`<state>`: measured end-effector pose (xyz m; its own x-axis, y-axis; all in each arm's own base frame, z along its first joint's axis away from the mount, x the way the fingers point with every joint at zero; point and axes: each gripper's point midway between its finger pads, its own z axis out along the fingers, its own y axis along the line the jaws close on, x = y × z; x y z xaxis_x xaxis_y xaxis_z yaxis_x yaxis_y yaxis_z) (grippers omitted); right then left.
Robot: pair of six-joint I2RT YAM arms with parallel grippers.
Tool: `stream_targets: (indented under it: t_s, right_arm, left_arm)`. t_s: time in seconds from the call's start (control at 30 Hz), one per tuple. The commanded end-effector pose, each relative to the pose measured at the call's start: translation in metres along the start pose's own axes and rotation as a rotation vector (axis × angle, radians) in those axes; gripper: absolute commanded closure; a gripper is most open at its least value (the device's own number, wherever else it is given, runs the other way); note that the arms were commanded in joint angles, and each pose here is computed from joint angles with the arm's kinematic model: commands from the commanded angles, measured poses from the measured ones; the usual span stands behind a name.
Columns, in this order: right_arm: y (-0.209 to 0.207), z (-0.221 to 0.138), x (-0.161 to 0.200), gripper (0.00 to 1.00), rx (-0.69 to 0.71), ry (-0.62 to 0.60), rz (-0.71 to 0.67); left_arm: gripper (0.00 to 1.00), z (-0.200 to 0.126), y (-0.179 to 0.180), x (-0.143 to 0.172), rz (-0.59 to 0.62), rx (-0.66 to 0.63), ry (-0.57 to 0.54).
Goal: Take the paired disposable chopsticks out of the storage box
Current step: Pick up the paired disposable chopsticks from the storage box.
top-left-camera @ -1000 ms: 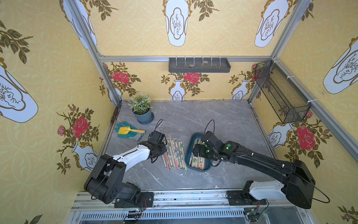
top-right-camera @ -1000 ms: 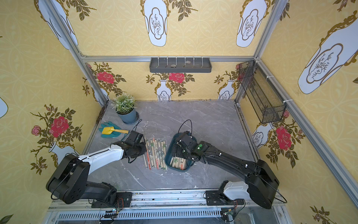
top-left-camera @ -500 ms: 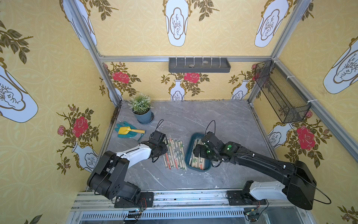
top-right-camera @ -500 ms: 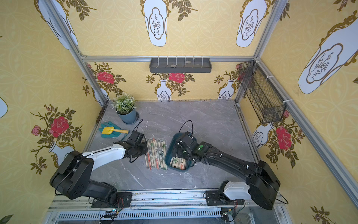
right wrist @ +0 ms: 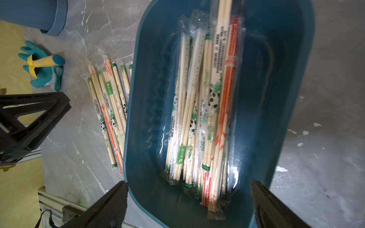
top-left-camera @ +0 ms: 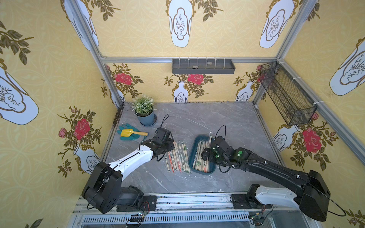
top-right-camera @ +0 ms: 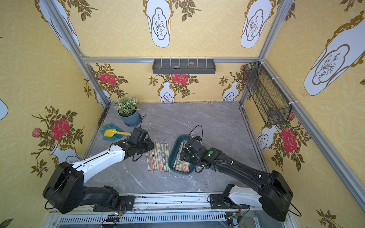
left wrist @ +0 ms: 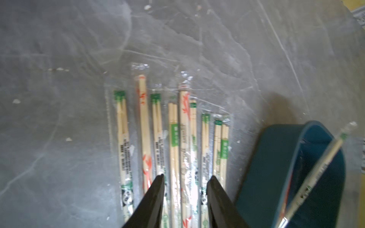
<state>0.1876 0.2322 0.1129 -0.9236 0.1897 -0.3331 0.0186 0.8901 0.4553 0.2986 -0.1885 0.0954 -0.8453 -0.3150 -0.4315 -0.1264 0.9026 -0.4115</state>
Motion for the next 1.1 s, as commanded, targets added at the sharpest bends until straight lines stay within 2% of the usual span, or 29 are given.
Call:
stream_targets:
  t_s: [0.0, 0.27, 0.47, 0.7, 1.07]
  right_arm:
    - [-0.011, -0.005, -0.004, 0.02, -0.005, -0.016, 0.062]
    - [-0.044, -0.019, -0.010, 0.02, 0.002, -0.037, 0.146]
    - [-0.059, -0.023, -0.003, 0.03, 0.014, -0.037, 0.185]
    - [-0.068, -0.024, 0.006, 0.03, 0.009, -0.032, 0.215]
    - [-0.068, -0.025, 0.006, 0.03, 0.006, -0.035, 0.214]
  left_arm:
    - [0.58, -0.002, -0.027, 0.002, 0.087, 0.020, 0.002]
    - [0.57, 0.017, -0.126, 0.032, 0.292, 0.125, 0.069]
    - [0.57, 0.043, -0.177, 0.063, 0.387, 0.182, 0.142]
    - [0.57, 0.064, -0.202, 0.082, 0.428, 0.206, 0.193]
    - [0.57, 0.087, -0.203, 0.108, 0.449, 0.186, 0.253]
